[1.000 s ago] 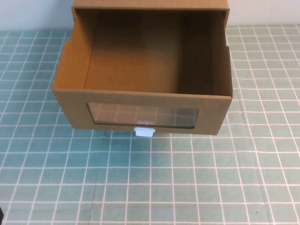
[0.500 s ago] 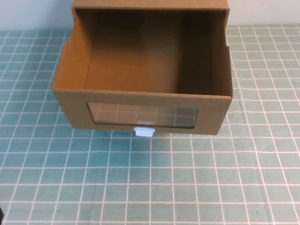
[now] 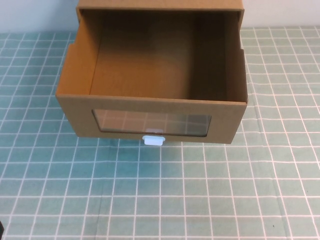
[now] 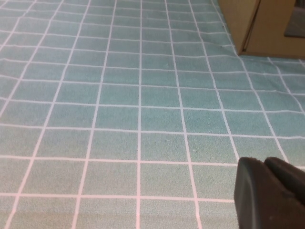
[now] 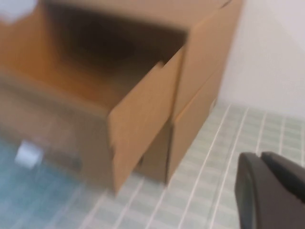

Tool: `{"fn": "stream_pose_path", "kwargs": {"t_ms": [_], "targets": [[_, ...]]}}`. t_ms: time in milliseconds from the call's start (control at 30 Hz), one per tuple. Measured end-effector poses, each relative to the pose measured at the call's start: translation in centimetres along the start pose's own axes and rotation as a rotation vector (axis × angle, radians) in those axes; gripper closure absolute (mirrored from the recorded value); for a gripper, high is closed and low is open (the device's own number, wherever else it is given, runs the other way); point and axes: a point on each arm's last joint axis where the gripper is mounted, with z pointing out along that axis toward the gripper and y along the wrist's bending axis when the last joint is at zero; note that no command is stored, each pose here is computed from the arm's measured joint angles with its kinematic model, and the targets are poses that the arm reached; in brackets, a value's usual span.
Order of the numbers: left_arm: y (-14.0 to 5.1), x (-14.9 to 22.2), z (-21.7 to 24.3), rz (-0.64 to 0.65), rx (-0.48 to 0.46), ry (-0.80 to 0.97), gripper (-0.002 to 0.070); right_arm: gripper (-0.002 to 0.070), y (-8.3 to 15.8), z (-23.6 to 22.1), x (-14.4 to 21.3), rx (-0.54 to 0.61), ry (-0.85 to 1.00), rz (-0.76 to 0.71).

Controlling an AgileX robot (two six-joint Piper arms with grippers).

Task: Open the shoe box
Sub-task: 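Pull the top drawer of the cardboard box fully open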

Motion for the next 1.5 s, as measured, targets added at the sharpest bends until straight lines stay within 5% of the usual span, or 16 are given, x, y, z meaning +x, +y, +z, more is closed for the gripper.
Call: {"fn": "stream_pose_path", "kwargs": {"t_ms": [233,567,1500], "targets": [[0.0,0.0,0.0,0.000,0.000,0.000,0.0678,0.0689,-1.1,0.3,7.2,0.263,-0.088,0.275],[0.0,0.0,0.0,0.000,0.000,-0.001,0.0678,0.0689,-1.4,0.6,15.8,0.392,0.012,0.294],[0.0,0.0,0.0,0.000,0.000,-0.001,0.0678,0.0689,-1.3,0.5,17.2,0.413,0.147,0.322]]}}
